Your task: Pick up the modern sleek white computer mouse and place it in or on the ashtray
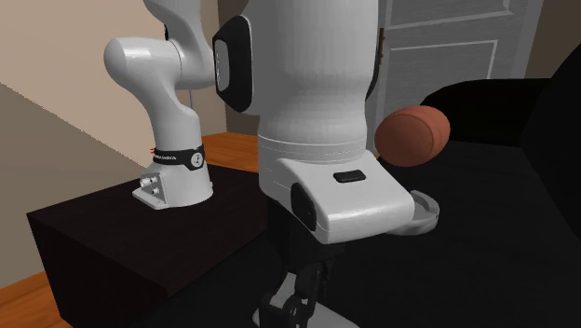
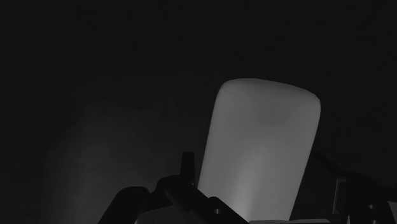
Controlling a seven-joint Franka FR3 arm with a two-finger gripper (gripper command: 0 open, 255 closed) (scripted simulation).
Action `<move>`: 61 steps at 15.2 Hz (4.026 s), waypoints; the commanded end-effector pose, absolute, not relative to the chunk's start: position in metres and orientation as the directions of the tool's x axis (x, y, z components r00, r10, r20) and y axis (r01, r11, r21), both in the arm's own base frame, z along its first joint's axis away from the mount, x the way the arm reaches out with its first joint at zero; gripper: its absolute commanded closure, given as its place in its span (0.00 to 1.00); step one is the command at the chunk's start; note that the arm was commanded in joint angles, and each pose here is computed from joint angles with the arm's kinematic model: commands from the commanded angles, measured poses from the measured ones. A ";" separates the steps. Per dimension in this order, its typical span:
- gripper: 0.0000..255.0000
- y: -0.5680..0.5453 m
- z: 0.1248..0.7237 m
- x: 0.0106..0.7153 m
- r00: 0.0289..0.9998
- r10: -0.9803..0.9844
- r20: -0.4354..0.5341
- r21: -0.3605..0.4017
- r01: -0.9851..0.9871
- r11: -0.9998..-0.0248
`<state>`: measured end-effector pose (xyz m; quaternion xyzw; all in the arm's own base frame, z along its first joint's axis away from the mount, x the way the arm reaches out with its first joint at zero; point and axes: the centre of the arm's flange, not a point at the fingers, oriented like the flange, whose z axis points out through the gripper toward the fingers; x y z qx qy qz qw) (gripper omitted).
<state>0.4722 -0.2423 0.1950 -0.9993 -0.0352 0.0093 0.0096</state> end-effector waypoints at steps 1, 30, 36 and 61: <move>1.00 -0.242 0.195 0.472 0.997 0.071 -0.019 -0.020 0.070 -0.997; 1.00 -0.190 0.300 0.478 0.997 0.071 -0.019 -0.020 0.070 -0.997; 1.00 -0.111 0.299 0.487 0.997 0.071 -0.019 -0.020 0.070 -0.997; 1.00 0.100 0.252 0.512 0.997 0.071 -0.019 -0.020 0.070 -0.997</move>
